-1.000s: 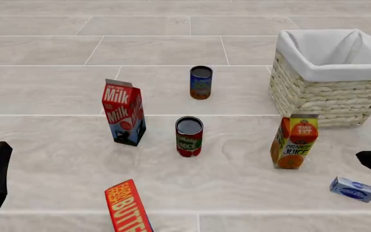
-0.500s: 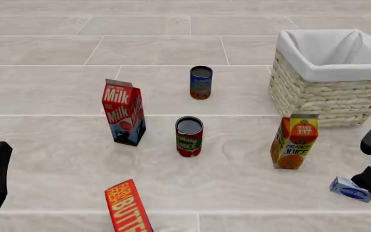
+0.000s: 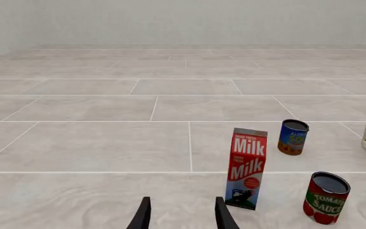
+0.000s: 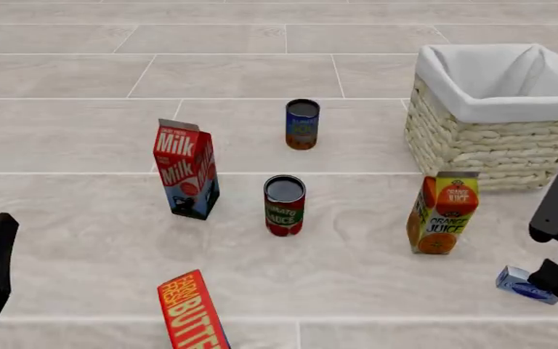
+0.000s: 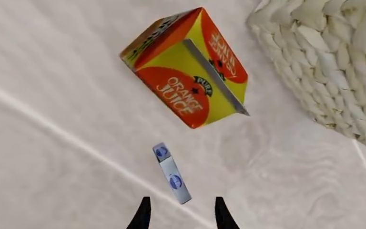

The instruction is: Pick the cream cheese and place it in the basket.

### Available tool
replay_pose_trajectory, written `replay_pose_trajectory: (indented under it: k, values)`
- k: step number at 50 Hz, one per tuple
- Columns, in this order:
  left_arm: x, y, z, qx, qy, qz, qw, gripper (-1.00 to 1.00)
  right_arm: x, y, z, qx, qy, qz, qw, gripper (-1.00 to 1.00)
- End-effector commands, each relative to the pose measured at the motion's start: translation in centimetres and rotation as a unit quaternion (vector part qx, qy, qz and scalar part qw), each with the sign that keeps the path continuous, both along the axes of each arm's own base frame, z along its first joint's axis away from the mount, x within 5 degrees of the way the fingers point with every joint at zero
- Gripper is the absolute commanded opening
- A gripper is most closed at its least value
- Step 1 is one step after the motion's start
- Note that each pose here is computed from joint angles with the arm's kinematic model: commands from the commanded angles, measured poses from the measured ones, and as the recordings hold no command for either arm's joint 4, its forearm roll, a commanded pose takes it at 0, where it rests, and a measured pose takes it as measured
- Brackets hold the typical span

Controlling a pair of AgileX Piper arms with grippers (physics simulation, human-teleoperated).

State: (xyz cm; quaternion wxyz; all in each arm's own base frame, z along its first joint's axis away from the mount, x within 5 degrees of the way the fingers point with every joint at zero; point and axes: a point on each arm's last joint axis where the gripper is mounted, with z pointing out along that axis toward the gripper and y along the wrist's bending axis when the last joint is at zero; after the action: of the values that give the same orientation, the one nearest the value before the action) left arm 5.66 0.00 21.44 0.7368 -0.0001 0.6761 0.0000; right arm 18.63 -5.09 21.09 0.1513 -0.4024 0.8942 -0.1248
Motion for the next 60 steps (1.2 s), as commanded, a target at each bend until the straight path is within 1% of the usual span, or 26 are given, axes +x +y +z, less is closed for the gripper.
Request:
replay_pose_trajectory:
  k: [1,6,9,14,27,34,43,49,60]
  values:
    - [0.0,0.0,0.0,0.000,0.000,0.000,1.0000,1.00,1.3,-1.0,-1.5,-0.003,0.021,0.008,0.9997,1.00]
    - [0.0,0.0,0.0,0.000,0.000,0.000,1.0000,1.00,1.4,-1.8,-2.5,-0.008,0.033,0.012,0.9994,1.00]
    - [0.0,0.0,0.0,0.000,0.000,0.000,1.0000,1.00,0.8,-1.6,-3.1,-0.008,0.049,0.029,0.9984,1.00]
    - [0.0,0.0,0.0,0.000,0.000,0.000,1.0000,1.00,1.6,-1.7,-3.1,-0.007,0.050,0.030,0.9983,1.00]
    - [0.0,0.0,0.0,0.000,0.000,0.000,1.0000,1.00,2.2,-1.6,-5.4,0.000,0.066,0.034,0.9972,1.00]
    - [0.0,0.0,0.0,0.000,0.000,0.000,1.0000,1.00,2.8,-2.2,-5.3,-0.003,0.062,0.028,0.9977,1.00]
    - [0.0,0.0,0.0,0.000,0.000,0.000,1.0000,1.00,3.5,-1.8,-6.7,0.009,0.074,0.019,0.9970,1.00]
    - [0.0,0.0,0.0,0.000,0.000,0.000,1.0000,1.00,3.5,-1.5,-7.7,0.016,0.085,0.015,0.9961,1.00]
    - [0.0,0.0,0.0,0.000,0.000,0.000,1.0000,1.00,4.0,-1.1,-8.2,0.028,0.095,-0.005,0.9951,1.00]
